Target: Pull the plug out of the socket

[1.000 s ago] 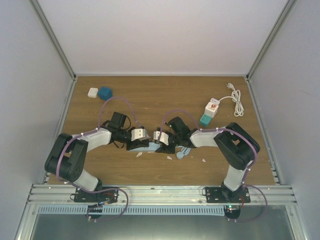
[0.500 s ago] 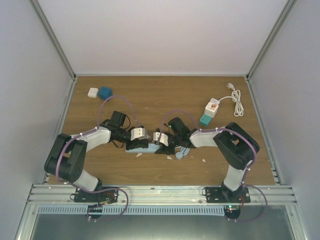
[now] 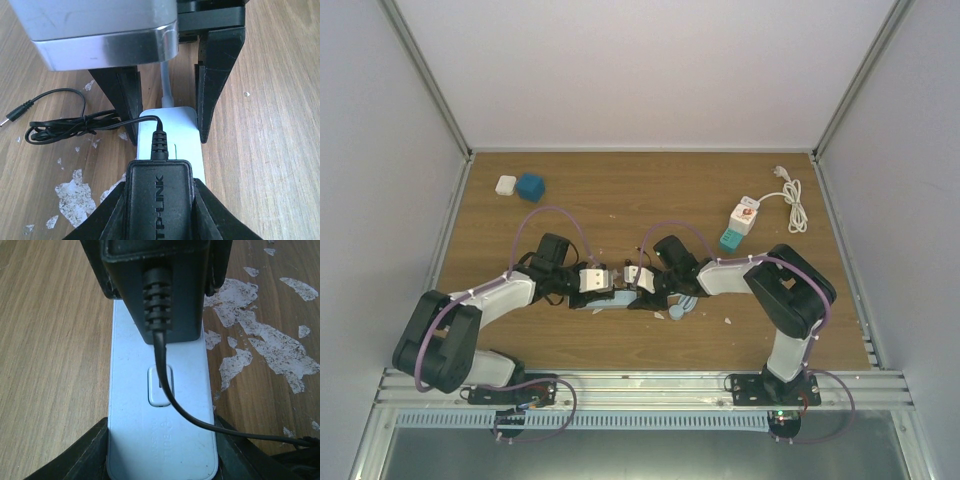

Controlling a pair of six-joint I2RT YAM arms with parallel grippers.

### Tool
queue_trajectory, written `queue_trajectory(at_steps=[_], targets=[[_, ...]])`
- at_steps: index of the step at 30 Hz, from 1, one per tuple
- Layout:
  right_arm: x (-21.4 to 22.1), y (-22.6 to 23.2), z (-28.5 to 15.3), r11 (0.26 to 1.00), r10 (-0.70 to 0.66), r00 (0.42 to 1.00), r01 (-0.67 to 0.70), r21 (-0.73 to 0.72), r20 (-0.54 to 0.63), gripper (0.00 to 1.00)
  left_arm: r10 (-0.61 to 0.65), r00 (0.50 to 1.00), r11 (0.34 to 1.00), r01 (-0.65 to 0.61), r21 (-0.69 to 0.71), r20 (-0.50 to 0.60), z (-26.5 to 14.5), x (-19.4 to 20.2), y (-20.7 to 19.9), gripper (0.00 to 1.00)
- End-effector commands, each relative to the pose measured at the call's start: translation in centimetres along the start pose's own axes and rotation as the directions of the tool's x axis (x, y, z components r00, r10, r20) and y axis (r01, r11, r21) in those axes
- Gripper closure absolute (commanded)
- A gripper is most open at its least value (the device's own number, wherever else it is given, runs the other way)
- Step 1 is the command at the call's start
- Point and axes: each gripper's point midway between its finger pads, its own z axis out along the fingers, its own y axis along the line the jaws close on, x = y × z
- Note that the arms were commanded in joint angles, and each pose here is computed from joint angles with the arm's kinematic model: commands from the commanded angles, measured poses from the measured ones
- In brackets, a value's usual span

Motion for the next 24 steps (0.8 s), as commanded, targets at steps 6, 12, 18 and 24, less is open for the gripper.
queue_trajectory(at_steps=[6, 12, 18, 24], targets=[[1.8, -0.8, 0.7, 0.999, 0.039, 0.997, -0.036, 0.038, -0.067, 0.99, -0.132, 0.978, 0.986, 0.112, 0.123, 0.163, -0.9, -3.8, 0.5, 0.75], [1.8, -0.8, 0.7, 0.999, 0.038, 0.997, -0.035, 0.040, -0.068, 0.99, -0.198, 0.963, 0.971, 0.167, 0.169, 0.185, -1.5, -4.3, 1.2, 0.75], [1.8, -0.9, 0.7, 0.998, 0.041, 0.997, -0.038, 0.039, -0.072, 0.99, -0.120, 0.979, 0.985, 0.097, 0.143, 0.167, -1.5, -3.7, 0.7, 0.75], [1.9, -0.9, 0.8, 0.998, 0.046, 0.996, -0.044, 0.037, -0.075, 0.99, 0.052, 0.990, 0.996, -0.061, 0.066, 0.133, -1.4, -3.8, -0.5, 0.75]])
